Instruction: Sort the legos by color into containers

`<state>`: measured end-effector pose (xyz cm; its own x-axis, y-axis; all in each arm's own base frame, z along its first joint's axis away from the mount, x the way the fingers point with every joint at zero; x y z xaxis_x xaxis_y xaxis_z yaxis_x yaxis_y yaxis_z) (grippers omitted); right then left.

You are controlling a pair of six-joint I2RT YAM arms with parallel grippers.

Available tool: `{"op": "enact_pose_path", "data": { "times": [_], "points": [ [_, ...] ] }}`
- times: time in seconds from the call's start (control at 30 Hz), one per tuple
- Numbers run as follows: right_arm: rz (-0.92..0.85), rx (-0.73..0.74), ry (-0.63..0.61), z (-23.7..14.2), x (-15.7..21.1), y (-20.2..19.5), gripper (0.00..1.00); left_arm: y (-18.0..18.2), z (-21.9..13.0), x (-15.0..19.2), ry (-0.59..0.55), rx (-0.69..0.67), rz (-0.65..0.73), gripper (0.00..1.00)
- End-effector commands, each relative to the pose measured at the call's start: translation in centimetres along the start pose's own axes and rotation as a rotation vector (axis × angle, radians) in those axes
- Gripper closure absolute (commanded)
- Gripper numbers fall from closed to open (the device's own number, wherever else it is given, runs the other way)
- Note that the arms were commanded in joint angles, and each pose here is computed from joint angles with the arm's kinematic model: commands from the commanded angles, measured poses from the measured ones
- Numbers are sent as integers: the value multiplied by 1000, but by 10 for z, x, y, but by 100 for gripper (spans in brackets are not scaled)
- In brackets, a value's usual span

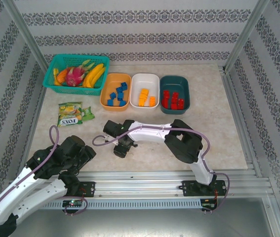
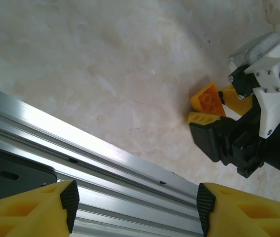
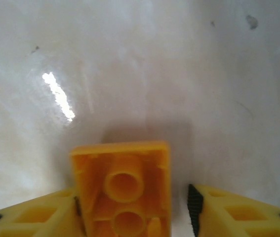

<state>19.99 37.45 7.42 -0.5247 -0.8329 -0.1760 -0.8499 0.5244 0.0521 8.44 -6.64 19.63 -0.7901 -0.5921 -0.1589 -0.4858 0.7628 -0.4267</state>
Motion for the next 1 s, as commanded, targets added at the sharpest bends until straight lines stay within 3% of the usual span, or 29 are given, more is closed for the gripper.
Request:
{"op": "enact_pose_path", "data": {
  "times": [0.0, 0.1, 0.33, 0.63, 0.97],
  "points": [
    [10, 8, 24, 7, -2, 3, 54, -3, 5, 1, 6, 0, 4, 34],
    [23, 14, 3, 0, -5, 2, 63, -10, 6, -1, 5, 10, 17, 34],
    [172, 15, -141, -56, -17, -26, 69, -45, 0, -12, -39, 68, 95, 35],
    [590, -28, -364, -128, -28, -132, 70, -132, 19, -36, -52, 177, 191, 34],
    [883, -56, -466, -126, -48, -238, 70, -195, 52, -110, 8, 281, 184, 34]
  ]
}}
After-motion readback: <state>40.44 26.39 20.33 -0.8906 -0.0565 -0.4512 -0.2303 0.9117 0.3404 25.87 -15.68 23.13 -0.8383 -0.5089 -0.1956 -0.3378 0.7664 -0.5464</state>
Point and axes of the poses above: each hand's point on the last joint's axis, 136 mm out from that joint toward the fingers, its own z axis out along the fingers, its own y axis along the line the jaws close on, x = y × z, the point moved 6 cm from there along -z, back along the fingers, and after that the axes turned 6 degrees about z, right-handed, at the moved point
